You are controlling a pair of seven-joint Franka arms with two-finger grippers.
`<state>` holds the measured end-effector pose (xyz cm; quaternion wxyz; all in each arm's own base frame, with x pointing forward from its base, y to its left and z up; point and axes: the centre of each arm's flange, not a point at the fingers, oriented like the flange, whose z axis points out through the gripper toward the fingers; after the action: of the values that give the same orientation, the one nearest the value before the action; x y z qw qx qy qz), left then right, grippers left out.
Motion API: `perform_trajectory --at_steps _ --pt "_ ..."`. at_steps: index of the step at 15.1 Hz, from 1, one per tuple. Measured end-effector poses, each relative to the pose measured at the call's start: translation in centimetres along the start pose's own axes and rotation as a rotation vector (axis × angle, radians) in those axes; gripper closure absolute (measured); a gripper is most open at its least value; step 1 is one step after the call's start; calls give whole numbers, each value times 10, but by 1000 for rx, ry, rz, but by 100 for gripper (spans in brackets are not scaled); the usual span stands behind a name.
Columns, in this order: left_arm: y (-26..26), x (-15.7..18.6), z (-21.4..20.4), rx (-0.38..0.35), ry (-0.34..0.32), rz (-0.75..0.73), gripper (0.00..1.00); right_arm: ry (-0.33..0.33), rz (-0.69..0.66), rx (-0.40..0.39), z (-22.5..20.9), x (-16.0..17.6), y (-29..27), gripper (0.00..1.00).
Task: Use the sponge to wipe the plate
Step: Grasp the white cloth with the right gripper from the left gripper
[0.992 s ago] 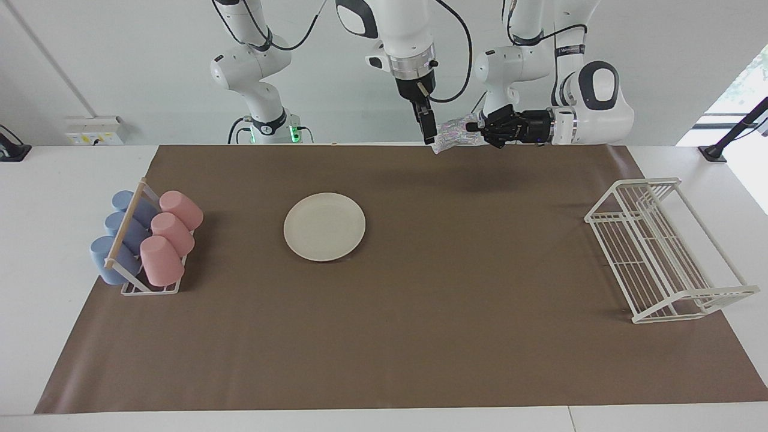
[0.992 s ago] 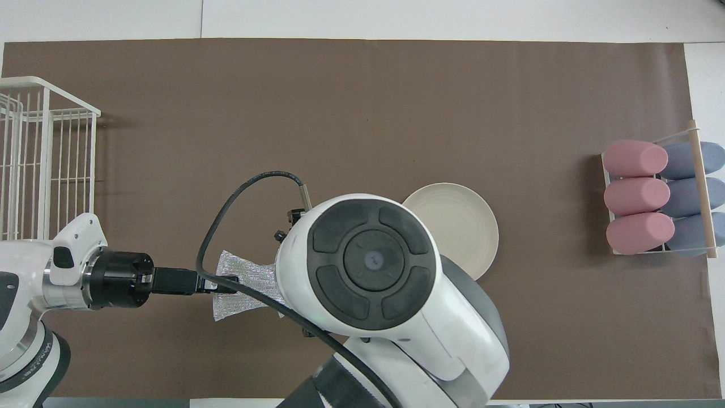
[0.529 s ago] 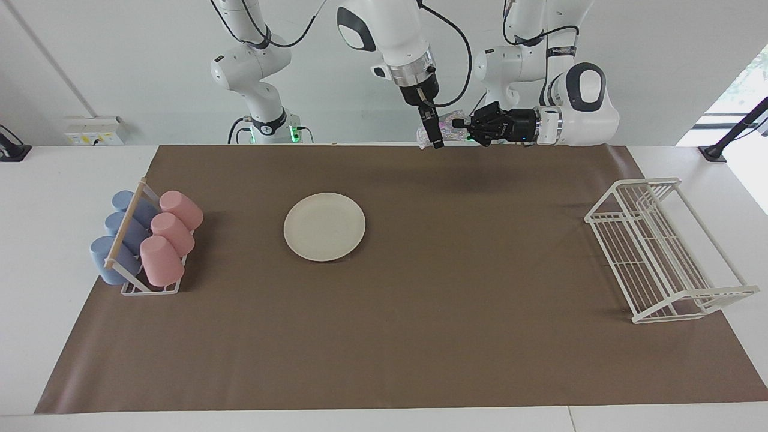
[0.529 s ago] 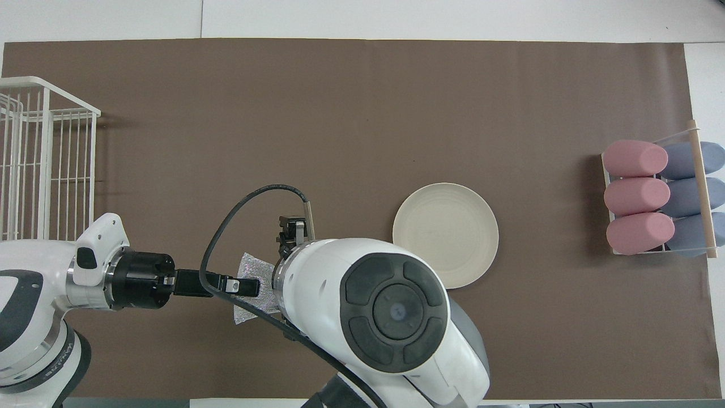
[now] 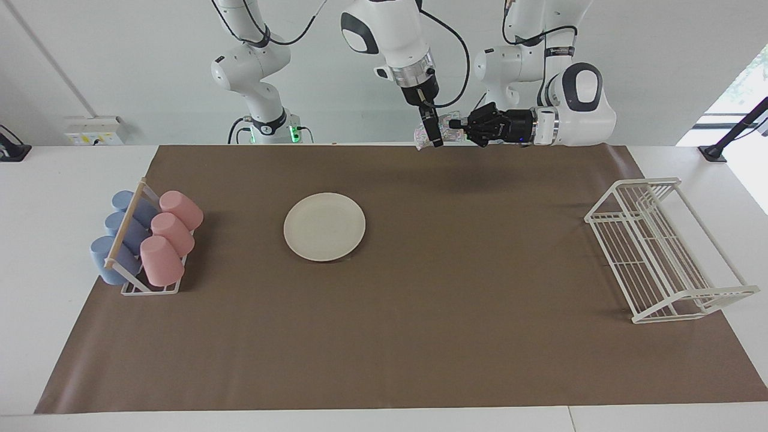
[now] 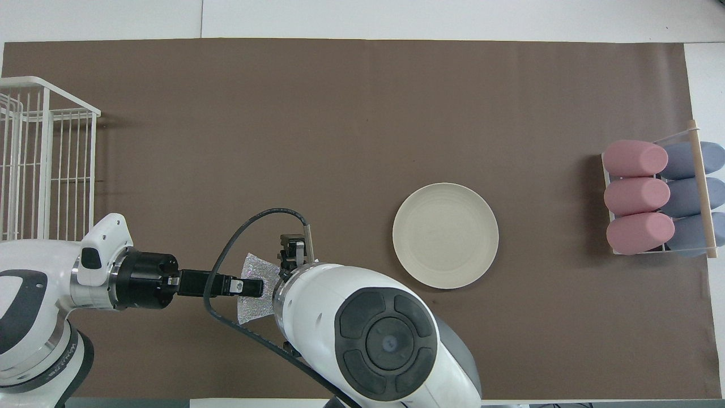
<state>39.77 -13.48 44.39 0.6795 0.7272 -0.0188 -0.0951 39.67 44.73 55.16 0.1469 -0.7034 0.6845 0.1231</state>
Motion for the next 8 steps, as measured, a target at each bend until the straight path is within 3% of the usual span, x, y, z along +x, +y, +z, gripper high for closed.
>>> perform_trajectory --at_steps 1,2,8 --pt "0 0 0 0 0 0 96 0 -1 0 0 0 0 4" --pt "0 0 0 0 0 0 96 0 -4 0 -1 0 1 12" --pt "0 0 0 0 0 -1 96 0 -82 0 0 0 1 75"
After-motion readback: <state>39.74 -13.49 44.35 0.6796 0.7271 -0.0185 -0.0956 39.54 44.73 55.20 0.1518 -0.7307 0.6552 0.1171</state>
